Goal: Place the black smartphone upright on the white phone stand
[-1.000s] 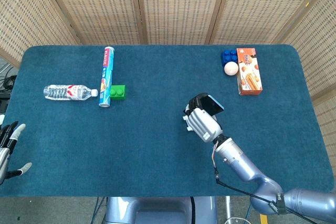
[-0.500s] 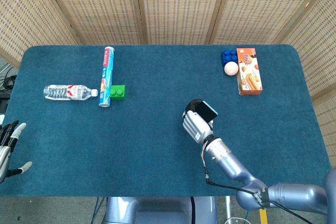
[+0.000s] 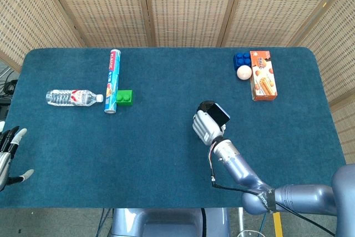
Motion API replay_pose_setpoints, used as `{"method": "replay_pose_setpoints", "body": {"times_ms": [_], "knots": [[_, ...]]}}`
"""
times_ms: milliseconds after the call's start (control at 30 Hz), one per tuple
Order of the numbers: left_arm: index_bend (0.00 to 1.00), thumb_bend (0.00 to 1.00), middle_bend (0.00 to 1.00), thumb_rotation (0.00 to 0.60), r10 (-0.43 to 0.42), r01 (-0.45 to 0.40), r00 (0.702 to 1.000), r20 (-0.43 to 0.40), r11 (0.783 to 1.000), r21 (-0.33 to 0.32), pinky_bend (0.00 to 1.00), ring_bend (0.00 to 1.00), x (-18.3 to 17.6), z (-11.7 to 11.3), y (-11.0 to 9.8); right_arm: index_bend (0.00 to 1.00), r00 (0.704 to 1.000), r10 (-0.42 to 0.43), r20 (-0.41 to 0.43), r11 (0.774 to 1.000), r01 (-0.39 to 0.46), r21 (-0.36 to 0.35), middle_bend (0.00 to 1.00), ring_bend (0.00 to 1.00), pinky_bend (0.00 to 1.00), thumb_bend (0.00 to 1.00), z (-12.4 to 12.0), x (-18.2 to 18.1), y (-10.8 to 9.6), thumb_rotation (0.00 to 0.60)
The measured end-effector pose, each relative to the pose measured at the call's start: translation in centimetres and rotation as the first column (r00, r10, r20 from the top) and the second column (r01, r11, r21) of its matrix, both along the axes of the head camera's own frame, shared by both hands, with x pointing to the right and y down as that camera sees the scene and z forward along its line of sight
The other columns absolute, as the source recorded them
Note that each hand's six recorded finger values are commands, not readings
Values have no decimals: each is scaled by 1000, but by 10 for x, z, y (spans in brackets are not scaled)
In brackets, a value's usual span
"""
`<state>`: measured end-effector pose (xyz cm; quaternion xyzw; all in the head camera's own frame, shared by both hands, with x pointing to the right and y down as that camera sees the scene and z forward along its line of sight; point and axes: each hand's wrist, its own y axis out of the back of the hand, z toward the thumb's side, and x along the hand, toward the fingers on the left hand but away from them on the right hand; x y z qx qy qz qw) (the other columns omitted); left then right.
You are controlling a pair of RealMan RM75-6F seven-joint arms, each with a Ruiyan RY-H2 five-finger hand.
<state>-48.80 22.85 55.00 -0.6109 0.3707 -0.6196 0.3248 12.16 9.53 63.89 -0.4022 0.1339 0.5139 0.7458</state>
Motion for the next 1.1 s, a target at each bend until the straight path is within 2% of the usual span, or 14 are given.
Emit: {"method": "replay_pose_setpoints", "body": {"times_ms": [467,1100], "knots": [[0,0,0,600,-6,7,1000,13,1000,-13,0,0,0,4,-2,487,998,59,-1,996,-59,-59,547,569,502,505,14,2,-5,600],[0,0,0,600,-7,8,1000,16,1000,-13,0,0,0,5,-2,487,1000,12,-28,1000,-12,-17,523,569,503,504,21,-7,5,600]]}}
